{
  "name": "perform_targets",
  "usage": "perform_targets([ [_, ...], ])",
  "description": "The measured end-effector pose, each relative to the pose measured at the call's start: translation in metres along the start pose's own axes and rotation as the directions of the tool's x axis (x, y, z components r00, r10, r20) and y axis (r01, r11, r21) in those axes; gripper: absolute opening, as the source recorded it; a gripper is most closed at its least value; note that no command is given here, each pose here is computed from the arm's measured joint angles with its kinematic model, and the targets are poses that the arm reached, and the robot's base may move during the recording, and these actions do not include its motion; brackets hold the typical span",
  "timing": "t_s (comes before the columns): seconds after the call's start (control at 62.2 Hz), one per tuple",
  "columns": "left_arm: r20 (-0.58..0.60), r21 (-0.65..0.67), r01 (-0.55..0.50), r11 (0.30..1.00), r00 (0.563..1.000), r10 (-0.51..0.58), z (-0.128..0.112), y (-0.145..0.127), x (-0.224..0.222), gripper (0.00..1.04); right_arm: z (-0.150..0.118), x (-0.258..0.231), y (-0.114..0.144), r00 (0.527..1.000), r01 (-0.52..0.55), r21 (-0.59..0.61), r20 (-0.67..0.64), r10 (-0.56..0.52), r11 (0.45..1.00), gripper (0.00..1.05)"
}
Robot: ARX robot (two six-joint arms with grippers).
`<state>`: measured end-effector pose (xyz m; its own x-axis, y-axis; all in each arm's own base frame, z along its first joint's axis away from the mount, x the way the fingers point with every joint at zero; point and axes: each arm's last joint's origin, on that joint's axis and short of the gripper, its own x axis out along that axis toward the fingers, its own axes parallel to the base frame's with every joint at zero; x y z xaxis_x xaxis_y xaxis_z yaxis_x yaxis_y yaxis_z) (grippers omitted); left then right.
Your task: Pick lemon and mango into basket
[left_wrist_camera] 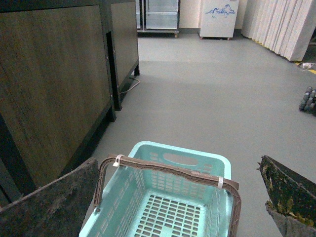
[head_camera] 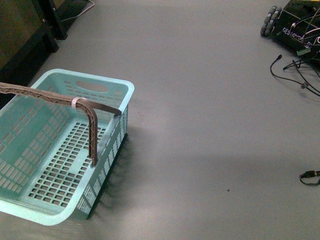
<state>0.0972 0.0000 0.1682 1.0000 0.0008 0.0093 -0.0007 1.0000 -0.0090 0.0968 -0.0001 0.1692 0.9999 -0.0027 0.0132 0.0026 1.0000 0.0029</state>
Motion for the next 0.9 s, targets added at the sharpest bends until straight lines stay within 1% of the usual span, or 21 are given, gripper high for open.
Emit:
perform_targets([
  [0.659,0.000,0.000,0.000,1.000,1.000,0.000,0.0000,0.0000,0.0000,0.98,0.0000,0.0000,0.0000,1.000,0.000,0.000,0.000,0.000,1.000,0.96],
  [0.691,-0.047,-0.026,0.010,1.000,0.999,-0.011,-0.0012,0.0002,0.0005,0.98,0.0000,0.0000,0.0000,1.000,0.000,0.000,0.000,0.000,1.000,0.96],
  [0.707,-0.119,-0.083,0.043,0.996,0.992,-0.052,-0.0004,-0.0004,0.0001,0.98,0.0000,0.0000,0.0000,1.000,0.000,0.000,0.000,0.000,1.000,0.96],
  [0.723,-0.212,-0.129,0.048,0.990,0.974,-0.075,-0.0001,-0.0003,0.0002,0.98,0.0000,0.0000,0.0000,1.000,0.000,0.000,0.000,0.000,1.000,0.96],
  [0.739,-0.296,-0.205,0.034,0.978,0.951,-0.095,0.0009,-0.0003,0.0006,0.98,0.0000,0.0000,0.0000,1.000,0.000,0.000,0.000,0.000,1.000,0.96],
  [0.755,-0.335,-0.225,0.026,0.974,0.937,-0.102,0.0010,-0.0002,0.0009,0.98,0.0000,0.0000,0.0000,1.000,0.000,0.000,0.000,0.000,1.000,0.96],
  [0.772,-0.406,-0.299,-0.003,0.954,0.905,-0.124,0.0013,-0.0001,0.0012,0.98,0.0000,0.0000,0.0001,1.000,-0.003,0.000,0.000,0.003,1.000,0.96],
  [0.788,-0.464,-0.342,-0.037,0.939,0.876,-0.134,0.0003,0.0003,0.0014,0.98,0.0000,0.0000,0.0001,1.000,-0.003,0.000,0.000,0.003,1.000,0.96],
  [0.82,-0.520,-0.420,-0.102,0.902,0.841,-0.147,-0.0013,0.0010,0.0008,0.98,0.0000,0.0000,0.0001,1.000,-0.003,0.000,0.000,0.003,1.000,0.96],
  [0.836,-0.532,-0.431,-0.115,0.895,0.833,-0.149,-0.0020,0.0014,0.0007,0.98,0.0000,0.0000,0.0001,1.000,-0.002,0.000,0.000,0.002,1.000,0.96],
  [0.852,-0.543,-0.480,-0.143,0.866,0.824,-0.165,-0.0025,0.0017,0.0006,0.98,0.0000,0.0000,0.0000,1.000,-0.002,0.000,0.000,0.002,1.000,0.96],
  [0.868,-0.548,-0.511,-0.162,0.844,0.818,-0.175,-0.0028,0.0021,0.0012,0.98,0.0000,0.0000,0.0000,1.000,-0.001,0.000,0.000,0.001,1.000,0.96],
  [0.884,-0.549,-0.517,-0.166,0.839,0.817,-0.177,-0.0025,0.0024,0.0016,0.98,0.0000,0.0000,0.0000,1.000,0.000,0.000,0.000,0.000,1.000,0.96],
  [0.9,-0.545,-0.551,-0.185,0.813,0.818,-0.184,-0.0009,0.0032,0.0032,0.98,0.0000,0.0000,0.0000,1.000,-0.002,0.000,0.000,0.002,1.000,0.96],
])
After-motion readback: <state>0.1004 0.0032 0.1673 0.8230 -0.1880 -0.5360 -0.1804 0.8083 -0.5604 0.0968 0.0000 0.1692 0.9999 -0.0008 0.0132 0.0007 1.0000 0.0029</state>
